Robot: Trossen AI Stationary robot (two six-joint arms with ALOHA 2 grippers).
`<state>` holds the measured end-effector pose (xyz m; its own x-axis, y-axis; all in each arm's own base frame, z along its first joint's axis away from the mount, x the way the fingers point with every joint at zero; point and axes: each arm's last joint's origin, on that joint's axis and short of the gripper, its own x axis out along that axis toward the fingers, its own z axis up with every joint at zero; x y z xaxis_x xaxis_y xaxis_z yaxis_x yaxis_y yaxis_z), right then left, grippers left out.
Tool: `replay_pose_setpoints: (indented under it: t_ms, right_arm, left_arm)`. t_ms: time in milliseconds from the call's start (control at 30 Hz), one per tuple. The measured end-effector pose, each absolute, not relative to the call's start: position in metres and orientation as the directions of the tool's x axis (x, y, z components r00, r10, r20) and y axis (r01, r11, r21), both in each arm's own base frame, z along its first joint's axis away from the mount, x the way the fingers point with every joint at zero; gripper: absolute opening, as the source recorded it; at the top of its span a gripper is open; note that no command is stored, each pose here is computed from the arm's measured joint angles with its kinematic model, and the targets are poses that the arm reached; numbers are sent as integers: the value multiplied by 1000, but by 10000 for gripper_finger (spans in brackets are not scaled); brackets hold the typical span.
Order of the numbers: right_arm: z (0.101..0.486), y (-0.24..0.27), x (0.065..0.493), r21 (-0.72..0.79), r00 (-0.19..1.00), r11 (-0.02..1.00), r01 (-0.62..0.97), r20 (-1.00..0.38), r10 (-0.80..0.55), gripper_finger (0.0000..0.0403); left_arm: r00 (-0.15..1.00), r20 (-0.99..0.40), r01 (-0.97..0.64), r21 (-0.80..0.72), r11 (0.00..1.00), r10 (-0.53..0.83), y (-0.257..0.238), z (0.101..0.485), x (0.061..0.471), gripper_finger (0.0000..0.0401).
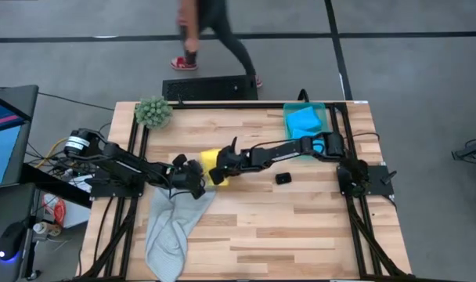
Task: Fold microfiber towels
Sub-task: Stack the folded yellow microfiber cloth on top of the blue microfiber cloth in the bin
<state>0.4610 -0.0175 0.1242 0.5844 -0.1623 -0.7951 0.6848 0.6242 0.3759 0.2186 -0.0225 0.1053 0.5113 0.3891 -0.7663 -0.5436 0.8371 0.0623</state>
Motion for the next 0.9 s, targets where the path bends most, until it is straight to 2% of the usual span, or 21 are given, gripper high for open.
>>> replay_pose_setpoints:
  t_ms: [133,300,600,767,900]
  right_arm:
    - [140,-33,447,271,505,658,703,-841,-194,15]
    - [178,-55,425,184,443,684,706,-868,-224,20]
    - [237,-82,361,-86,212,681,727,-916,-341,18]
    - [259,-90,298,-48,244,580,813,-877,-415,20]
    - [254,-99,241,87,347,507,857,-825,-447,16]
  left_arm:
    - [524,-776,-524,32,851,351,-23,108,217,61]
    - [535,-775,-516,17,857,337,-24,110,217,61]
    - [535,-777,-522,5,853,332,-24,110,217,61]
    - [544,-774,-531,-17,847,325,-27,110,217,61]
    - [551,-770,-522,-16,853,322,-28,111,217,61]
